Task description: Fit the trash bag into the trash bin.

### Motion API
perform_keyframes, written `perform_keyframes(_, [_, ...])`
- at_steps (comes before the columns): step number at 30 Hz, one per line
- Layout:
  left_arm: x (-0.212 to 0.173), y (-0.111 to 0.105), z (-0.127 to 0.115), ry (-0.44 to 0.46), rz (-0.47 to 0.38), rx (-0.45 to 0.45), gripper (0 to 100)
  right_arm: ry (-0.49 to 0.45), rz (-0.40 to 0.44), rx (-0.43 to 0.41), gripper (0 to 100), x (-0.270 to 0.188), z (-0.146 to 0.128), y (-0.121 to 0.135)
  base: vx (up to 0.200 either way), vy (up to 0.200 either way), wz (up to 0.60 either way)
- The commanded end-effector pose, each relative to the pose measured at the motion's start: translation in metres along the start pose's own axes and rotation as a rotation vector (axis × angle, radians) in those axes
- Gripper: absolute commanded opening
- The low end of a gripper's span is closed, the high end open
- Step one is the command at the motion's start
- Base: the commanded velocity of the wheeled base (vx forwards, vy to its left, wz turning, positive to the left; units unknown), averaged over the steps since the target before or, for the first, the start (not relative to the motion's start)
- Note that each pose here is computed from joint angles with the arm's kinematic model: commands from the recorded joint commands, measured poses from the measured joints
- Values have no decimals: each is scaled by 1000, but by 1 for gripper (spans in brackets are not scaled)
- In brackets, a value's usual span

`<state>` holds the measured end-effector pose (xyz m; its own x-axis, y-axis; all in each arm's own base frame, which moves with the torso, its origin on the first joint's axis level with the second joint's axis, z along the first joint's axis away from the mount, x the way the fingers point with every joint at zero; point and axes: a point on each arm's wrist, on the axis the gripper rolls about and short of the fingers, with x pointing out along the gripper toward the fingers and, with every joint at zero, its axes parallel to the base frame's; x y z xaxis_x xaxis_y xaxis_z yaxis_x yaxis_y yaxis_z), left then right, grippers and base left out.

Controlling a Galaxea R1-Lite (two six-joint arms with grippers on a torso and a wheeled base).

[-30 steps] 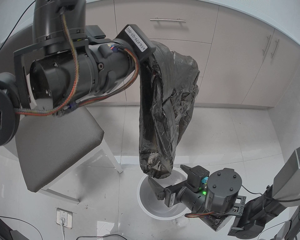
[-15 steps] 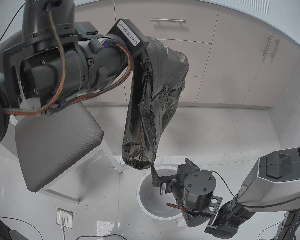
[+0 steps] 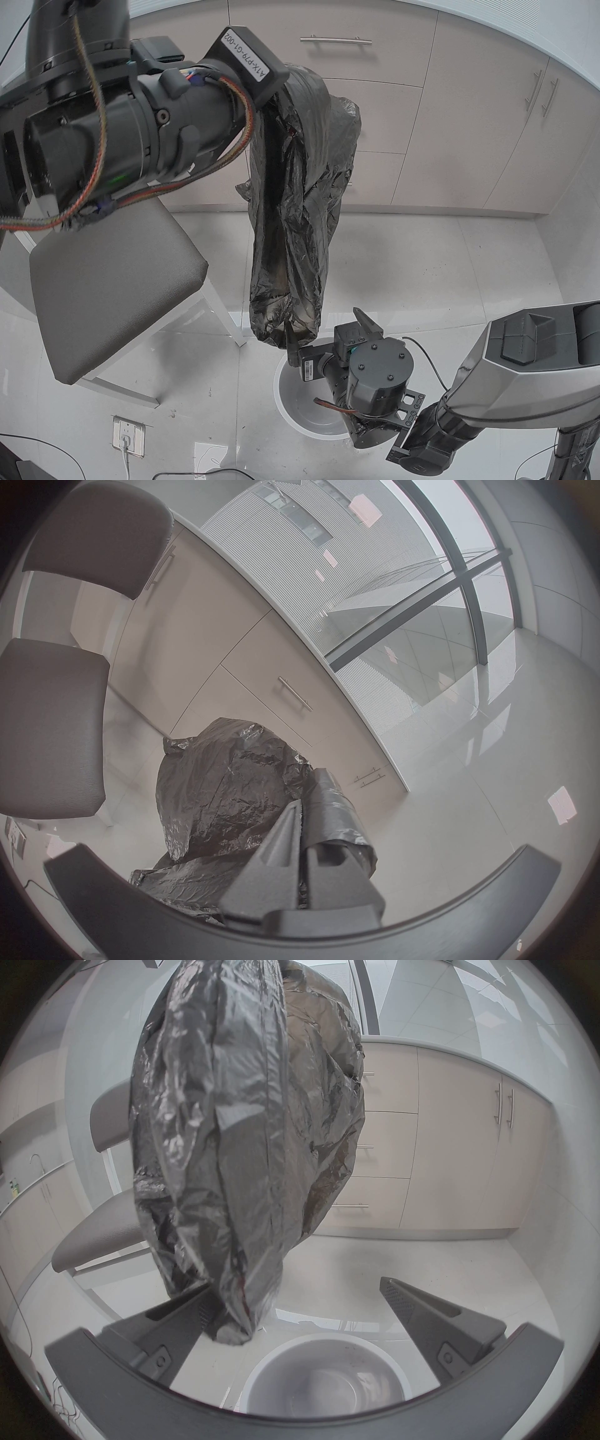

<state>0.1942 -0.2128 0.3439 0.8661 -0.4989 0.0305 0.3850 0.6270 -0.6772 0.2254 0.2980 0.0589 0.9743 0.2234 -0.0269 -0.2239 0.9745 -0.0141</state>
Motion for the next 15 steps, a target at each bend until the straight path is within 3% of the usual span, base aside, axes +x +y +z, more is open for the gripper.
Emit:
perform_keyframes(1, [-2, -1, 0, 1, -5, -5, 0, -8, -40, 5, 100, 16, -5, -9, 0, 0, 0])
perform_keyframes(5, [-2, -4, -3, 12, -15, -20, 0, -22, -71, -8, 100, 36, -14, -10, 0, 0, 0])
perform_keyframes(14, [-3, -5, -5, 20, -19, -23, 0, -42, -53, 1, 100, 45, -20, -1, 0, 0, 0])
perform_keyframes(15, [-3, -5, -5, 21, -18, -22, 0, -44, -53, 0, 0, 45, -20, -1, 0, 0, 0])
